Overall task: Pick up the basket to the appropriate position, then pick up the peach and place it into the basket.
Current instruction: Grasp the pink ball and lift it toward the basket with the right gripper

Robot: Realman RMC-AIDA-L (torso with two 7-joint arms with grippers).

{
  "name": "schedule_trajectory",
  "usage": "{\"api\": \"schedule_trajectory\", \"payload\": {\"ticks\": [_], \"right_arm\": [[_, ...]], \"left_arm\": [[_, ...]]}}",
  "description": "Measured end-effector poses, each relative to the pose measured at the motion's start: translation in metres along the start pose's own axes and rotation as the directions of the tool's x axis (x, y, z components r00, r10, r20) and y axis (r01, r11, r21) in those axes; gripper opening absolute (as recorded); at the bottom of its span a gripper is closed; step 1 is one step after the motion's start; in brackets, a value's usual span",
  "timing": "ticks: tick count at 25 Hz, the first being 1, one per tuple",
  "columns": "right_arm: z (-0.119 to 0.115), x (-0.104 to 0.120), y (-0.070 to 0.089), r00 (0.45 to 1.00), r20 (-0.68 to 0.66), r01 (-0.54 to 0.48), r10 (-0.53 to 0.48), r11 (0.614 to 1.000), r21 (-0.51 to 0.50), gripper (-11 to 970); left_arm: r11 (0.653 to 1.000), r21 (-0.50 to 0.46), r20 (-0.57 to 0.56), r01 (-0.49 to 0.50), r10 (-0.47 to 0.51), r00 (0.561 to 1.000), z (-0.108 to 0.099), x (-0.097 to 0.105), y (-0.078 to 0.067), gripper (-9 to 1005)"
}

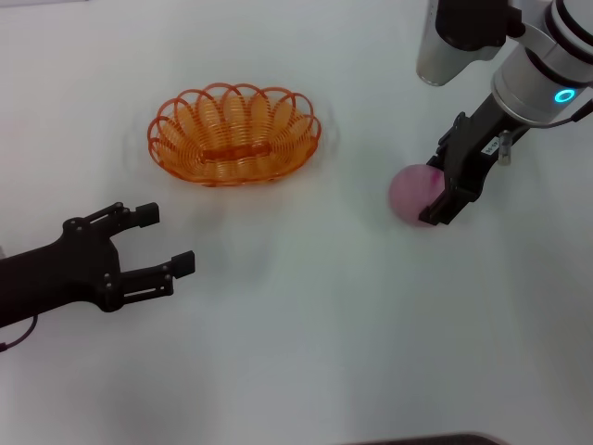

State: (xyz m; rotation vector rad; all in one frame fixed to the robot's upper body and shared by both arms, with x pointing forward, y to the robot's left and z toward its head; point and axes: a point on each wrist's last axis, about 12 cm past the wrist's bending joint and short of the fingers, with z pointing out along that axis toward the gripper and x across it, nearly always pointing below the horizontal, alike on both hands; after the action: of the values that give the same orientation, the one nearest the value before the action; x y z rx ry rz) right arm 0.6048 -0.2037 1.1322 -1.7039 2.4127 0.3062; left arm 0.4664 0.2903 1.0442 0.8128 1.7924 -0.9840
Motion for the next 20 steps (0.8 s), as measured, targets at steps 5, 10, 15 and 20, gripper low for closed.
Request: {"api": "schedule_trajectory", "payload": {"ticks": [5,10,15,20], "right_arm": [[-0.0001,-0.0005,-0.0006,1.0,0.001,0.0,0.0,1.0,0.005,720],[-0.001,-0.0012,-0.0013,1.0,0.004,0.002,-0.002,1.0,0.013,498],[-0.001,-0.0018,-0.0012,1.0,0.0,0.008,-0.008,1.0,0.016,347],[-0.001,-0.0026,-0.0009,1.0,-0.005,0.014,-0.013,1.0,0.018,308]], "left_arm": [[1.0,0.001,0.0,0.009,-0.009,1.0,0.0006,0.0019,-0.0008,900],[1.0,0.002,-0.003,0.011,-0.011,1.0,0.0006,0.0024,-0.0007,900],[1.0,0.002,-0.003,0.012,-0.012,1.0,0.0007,0.0022,-0.0006,901],[1.0,0.003,-0.003,0.012,-0.012,1.0,0.001,0.0019,-0.0004,901]]}}
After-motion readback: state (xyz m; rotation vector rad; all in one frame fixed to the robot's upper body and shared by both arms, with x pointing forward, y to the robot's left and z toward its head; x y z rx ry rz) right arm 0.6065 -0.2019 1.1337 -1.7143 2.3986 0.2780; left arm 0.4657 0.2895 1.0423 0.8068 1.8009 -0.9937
